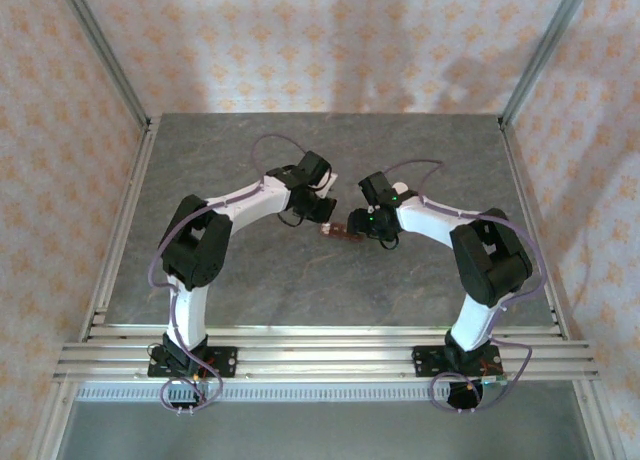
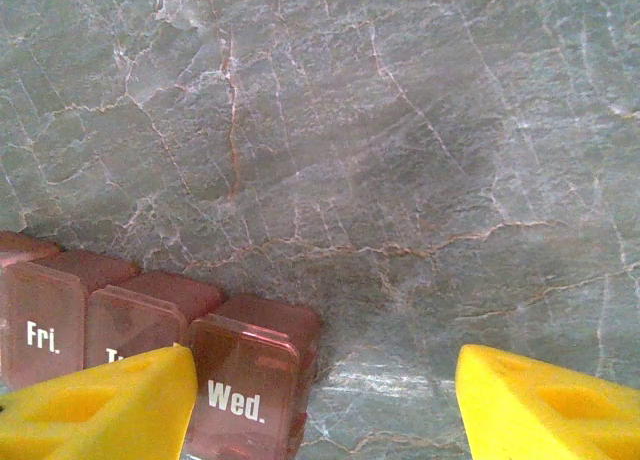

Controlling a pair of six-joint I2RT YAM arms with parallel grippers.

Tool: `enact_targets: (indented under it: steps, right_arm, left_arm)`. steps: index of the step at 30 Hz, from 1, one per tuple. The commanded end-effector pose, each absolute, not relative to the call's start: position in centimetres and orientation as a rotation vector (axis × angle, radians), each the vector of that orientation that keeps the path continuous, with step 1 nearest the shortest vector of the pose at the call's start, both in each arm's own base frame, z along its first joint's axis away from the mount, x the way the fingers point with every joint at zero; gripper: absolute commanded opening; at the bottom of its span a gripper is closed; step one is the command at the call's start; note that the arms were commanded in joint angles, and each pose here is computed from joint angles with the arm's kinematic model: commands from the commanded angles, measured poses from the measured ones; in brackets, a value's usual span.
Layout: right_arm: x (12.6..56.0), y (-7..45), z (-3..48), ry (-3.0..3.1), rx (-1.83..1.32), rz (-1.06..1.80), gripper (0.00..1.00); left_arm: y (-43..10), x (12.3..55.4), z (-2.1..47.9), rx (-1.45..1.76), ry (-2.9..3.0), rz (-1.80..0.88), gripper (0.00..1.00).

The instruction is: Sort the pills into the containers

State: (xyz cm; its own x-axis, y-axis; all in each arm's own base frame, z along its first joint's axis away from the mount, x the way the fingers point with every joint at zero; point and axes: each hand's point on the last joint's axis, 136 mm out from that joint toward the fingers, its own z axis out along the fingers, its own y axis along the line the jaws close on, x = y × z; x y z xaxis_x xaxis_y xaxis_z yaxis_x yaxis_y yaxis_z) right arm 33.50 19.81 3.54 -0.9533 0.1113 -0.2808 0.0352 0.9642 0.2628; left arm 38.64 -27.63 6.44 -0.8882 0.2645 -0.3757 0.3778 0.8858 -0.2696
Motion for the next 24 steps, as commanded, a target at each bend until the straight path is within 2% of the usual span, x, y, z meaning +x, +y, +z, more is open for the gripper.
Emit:
enact_targets:
  steps: [1, 24]
  right_arm:
    - [32.8, 19.0, 1.9, 2.853, 0.132, 0.29, 0.69]
    - [32.8, 18.9, 1.5, 2.856, 0.132, 0.283, 0.69]
  left_arm:
    - [-27.9, 38.2, 8.1, 0.477, 2.689, -0.51, 0.0]
    - [-27.9, 35.7, 6.3, 0.535, 2.738, -0.457, 0.0]
